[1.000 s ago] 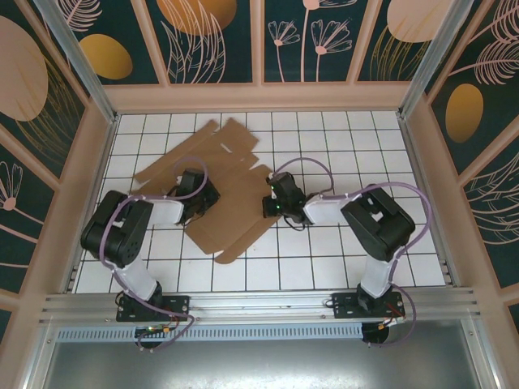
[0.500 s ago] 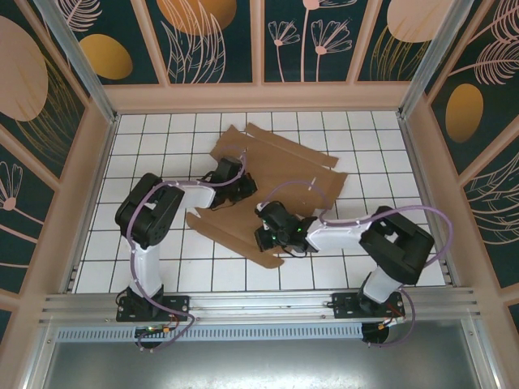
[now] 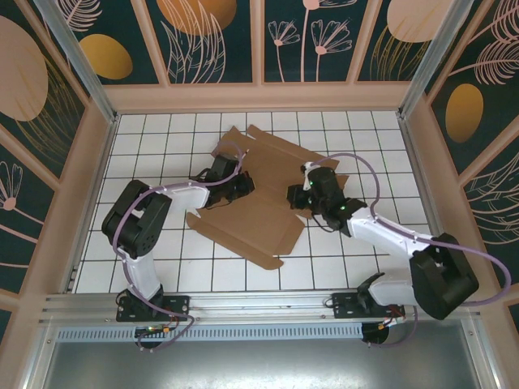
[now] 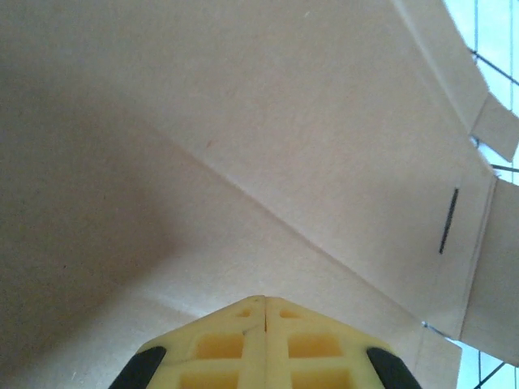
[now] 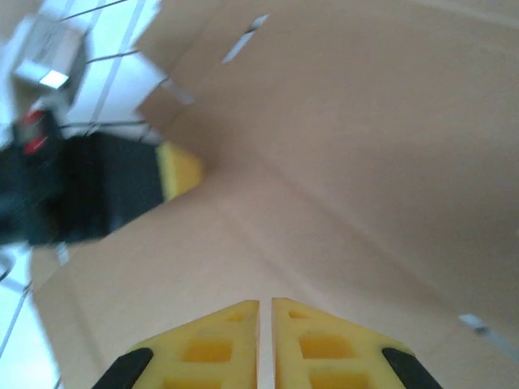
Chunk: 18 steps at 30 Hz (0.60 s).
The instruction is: Fold the paper box
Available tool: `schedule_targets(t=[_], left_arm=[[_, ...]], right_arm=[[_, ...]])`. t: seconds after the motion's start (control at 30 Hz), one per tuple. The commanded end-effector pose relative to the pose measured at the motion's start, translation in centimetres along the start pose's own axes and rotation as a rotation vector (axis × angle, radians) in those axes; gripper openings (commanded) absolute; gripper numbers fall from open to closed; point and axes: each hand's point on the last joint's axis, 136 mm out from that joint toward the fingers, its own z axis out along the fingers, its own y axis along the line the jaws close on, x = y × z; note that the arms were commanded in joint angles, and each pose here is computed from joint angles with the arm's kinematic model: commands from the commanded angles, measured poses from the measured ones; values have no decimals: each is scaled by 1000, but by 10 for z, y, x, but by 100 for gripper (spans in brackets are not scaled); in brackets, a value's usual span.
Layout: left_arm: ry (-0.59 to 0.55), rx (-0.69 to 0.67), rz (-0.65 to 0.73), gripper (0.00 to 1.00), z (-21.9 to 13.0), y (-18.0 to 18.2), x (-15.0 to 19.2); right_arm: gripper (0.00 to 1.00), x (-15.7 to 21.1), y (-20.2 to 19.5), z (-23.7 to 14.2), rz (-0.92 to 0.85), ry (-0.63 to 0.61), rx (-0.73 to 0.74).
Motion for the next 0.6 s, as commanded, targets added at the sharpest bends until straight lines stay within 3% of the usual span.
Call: schedule_targets(t=[0.0,0.17,0.3,0.57], left_arm=[[51,2,-34,0,9,4,16],[103,-20,-84,0,6,24,40],[118,-39,-92,0,0,34,51],[131,-76,-80,0,-17,47,64]], right_arm=[[14,-1,-2,27,-13,77,-29],[15,2,-29,74,-7,157,88],[15,26,-50,96,7,229,161],[16,83,-47,81,-11,313,174]])
